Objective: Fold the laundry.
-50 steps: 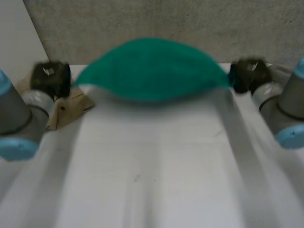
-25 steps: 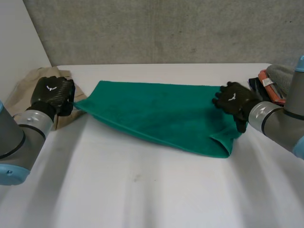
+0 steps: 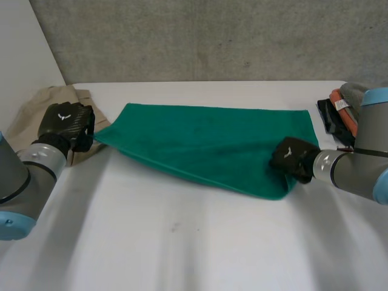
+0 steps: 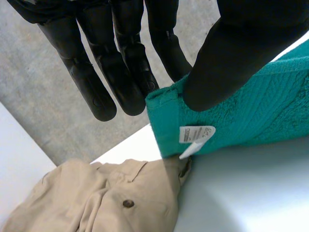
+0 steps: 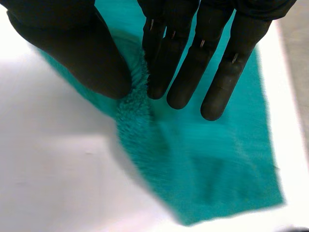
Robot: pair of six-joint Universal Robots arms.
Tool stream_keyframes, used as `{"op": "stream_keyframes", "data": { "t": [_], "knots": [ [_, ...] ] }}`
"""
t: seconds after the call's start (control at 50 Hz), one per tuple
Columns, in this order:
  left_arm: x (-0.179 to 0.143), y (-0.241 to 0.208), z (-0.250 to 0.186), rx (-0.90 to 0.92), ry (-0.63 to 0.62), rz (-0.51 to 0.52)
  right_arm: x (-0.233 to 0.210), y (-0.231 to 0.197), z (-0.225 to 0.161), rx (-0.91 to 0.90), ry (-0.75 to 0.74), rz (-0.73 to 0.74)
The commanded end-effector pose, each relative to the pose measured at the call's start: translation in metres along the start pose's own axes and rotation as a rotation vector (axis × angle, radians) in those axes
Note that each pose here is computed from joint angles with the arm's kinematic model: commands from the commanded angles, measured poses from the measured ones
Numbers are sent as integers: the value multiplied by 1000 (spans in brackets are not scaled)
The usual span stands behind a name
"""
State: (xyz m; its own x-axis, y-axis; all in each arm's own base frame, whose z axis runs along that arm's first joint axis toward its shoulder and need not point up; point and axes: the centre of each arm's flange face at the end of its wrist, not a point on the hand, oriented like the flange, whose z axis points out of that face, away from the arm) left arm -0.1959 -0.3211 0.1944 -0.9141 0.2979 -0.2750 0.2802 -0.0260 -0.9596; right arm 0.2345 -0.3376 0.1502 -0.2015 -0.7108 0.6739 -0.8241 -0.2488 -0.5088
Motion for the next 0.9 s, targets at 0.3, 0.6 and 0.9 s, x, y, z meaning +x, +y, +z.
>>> {"op": "stream_keyframes", "data": {
  "t": [0.3, 0.6, 0.9],
  "knots": [
    [-3, -32, -29, -12, 32, -16, 10, 3, -28, 43, 107, 186],
    [-2, -17, -23, -62, 23, -28, -9, -11, -22, 148, 55, 133],
    [-6, -17, -23, -65, 12, -35, -14, 9, 7, 86, 36, 55]
  ]
}}
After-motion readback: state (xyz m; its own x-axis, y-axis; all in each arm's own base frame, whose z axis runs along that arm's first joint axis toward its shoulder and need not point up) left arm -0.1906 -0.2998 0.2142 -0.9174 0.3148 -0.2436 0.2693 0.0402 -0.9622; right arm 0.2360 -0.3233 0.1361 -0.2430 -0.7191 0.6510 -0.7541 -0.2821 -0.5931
